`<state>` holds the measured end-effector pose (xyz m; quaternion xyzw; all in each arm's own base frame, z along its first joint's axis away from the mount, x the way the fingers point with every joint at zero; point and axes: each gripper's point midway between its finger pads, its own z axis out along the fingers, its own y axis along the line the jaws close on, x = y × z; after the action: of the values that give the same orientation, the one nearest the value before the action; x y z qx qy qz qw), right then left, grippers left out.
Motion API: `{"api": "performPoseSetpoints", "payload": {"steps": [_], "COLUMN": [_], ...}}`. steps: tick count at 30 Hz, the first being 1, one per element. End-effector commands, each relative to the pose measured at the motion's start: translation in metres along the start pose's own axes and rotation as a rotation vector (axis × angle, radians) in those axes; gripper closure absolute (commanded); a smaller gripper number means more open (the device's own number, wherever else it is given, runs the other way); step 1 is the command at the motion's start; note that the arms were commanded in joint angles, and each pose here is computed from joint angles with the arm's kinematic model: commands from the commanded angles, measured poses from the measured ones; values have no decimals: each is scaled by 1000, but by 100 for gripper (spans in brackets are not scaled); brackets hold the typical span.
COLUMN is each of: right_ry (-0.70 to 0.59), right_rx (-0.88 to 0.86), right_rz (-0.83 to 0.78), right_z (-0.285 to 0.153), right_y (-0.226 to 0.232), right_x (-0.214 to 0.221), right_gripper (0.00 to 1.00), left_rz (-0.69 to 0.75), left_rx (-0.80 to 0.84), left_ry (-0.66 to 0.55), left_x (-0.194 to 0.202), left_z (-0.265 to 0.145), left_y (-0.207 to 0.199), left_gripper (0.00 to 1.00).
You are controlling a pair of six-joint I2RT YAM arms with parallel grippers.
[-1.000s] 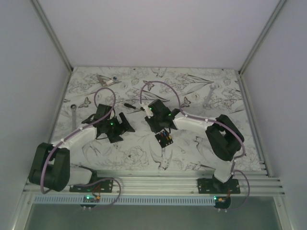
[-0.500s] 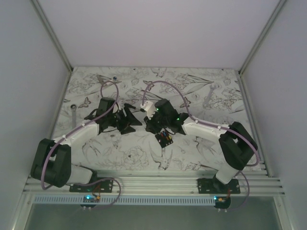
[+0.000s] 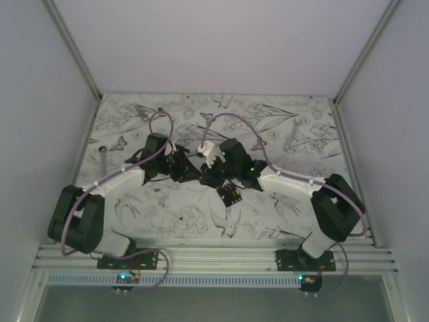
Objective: Snap on the fuse box
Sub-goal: Pick up the fuse from the center of the board.
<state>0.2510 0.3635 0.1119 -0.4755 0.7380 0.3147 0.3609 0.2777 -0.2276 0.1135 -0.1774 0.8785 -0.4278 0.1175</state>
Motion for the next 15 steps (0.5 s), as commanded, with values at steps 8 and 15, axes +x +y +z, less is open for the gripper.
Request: {"api": "performPoseSetpoints", "payload": {"steps": [8, 15], "right_ry": [-94, -111], "right_rx": [4, 10], "right_rz": [-35, -31], "right_z": [-6, -8], "right_y": [0, 0], "right_x": [-23, -26], "right_gripper": [83, 83], "left_rz": [3, -1], "left_rx": [35, 25], "left_ry": [44, 52], "left_x": [8, 11], "left_z": [2, 4], "left_y": [-9, -4], "left_gripper": [87, 98]}}
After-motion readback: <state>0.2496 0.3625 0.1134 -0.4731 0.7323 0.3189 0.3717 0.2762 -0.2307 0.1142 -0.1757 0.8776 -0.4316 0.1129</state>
